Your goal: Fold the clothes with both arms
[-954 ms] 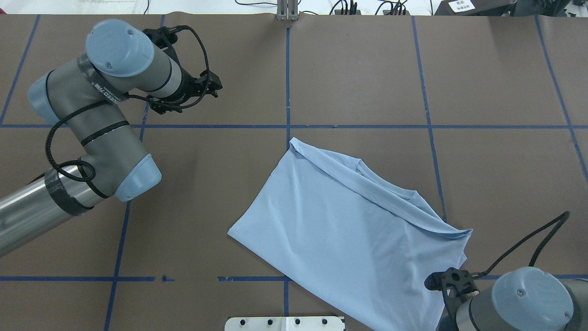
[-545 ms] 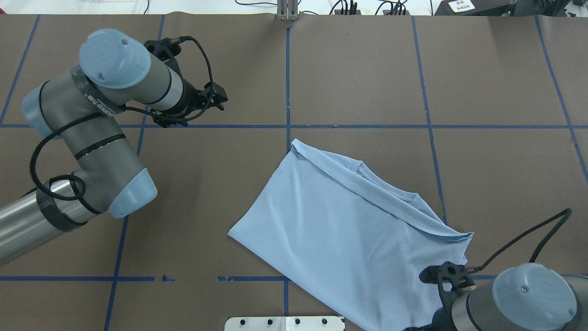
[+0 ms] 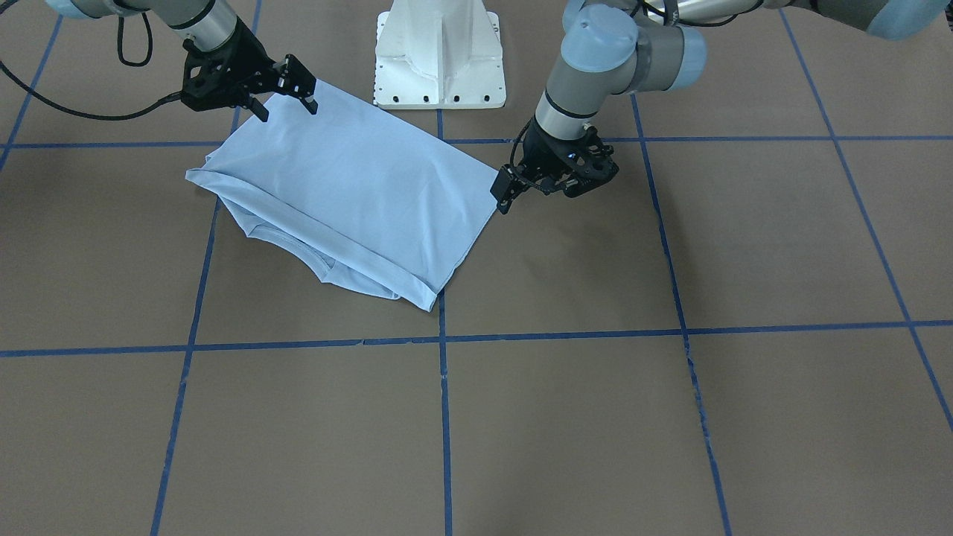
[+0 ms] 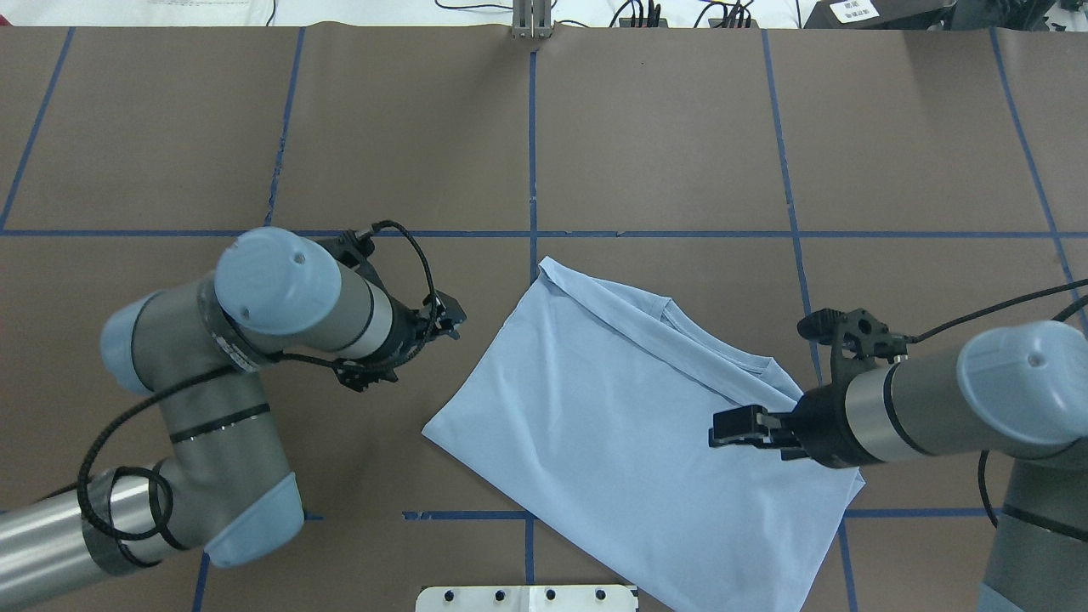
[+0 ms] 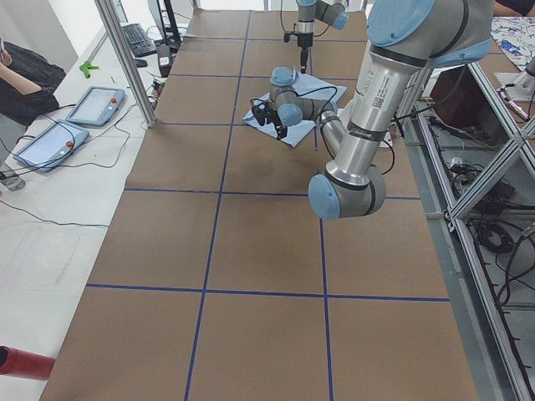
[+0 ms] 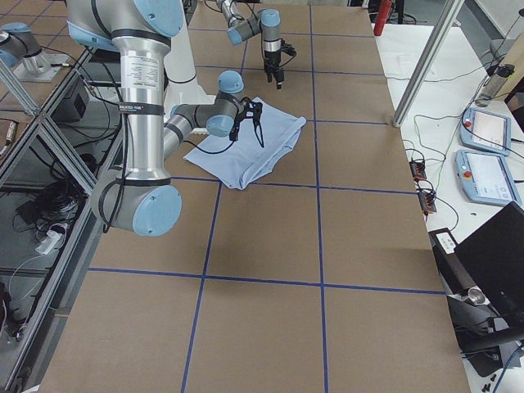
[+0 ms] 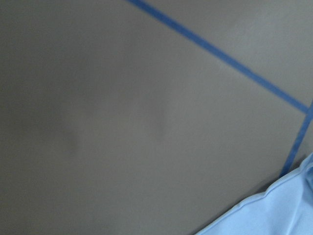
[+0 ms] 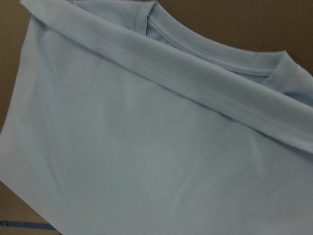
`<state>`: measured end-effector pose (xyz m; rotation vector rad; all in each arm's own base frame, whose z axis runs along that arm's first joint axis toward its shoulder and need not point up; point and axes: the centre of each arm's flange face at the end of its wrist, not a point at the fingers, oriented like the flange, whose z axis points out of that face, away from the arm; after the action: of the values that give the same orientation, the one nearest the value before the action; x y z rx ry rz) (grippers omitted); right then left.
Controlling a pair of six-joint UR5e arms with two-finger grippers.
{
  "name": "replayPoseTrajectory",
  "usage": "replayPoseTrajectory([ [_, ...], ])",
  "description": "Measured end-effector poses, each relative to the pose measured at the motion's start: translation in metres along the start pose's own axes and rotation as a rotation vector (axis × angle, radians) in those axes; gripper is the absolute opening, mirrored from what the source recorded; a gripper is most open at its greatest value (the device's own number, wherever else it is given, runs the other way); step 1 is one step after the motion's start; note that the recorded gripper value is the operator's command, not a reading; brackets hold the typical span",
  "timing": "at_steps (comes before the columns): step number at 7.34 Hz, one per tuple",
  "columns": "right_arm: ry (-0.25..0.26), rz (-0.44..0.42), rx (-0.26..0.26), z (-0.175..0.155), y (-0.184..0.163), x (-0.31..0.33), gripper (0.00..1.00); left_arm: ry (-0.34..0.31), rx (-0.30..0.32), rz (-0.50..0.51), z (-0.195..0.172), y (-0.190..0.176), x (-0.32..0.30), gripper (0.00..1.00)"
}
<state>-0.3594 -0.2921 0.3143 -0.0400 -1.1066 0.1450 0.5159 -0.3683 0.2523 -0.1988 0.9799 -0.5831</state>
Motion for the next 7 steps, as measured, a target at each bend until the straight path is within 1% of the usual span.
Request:
replayPoseTrajectory([
  [1, -0.018, 0.013, 0.038, -0.003, -0.02, -0.009, 1.0, -0.026, -0.004, -0.053, 0.017, 0.027, -0.01, 0.96],
  [2, -0.023, 0.02, 0.057, -0.002, -0.033, -0.014, 1.0, -0.058, 0.0, -0.093, 0.03, 0.046, -0.018, 0.93],
  [3, -0.022, 0.025, 0.065, 0.001, -0.038, -0.016, 1.0, -0.081, 0.009, -0.11, 0.037, 0.056, -0.023, 0.91],
  [5, -0.021, 0.026, 0.071, 0.004, -0.041, -0.017, 1.0, -0.097, 0.026, -0.117, 0.045, 0.06, -0.027, 0.87],
  [7, -0.021, 0.026, 0.074, 0.004, -0.042, -0.017, 1.0, -0.106, 0.037, -0.119, 0.051, 0.059, -0.028, 0.79],
])
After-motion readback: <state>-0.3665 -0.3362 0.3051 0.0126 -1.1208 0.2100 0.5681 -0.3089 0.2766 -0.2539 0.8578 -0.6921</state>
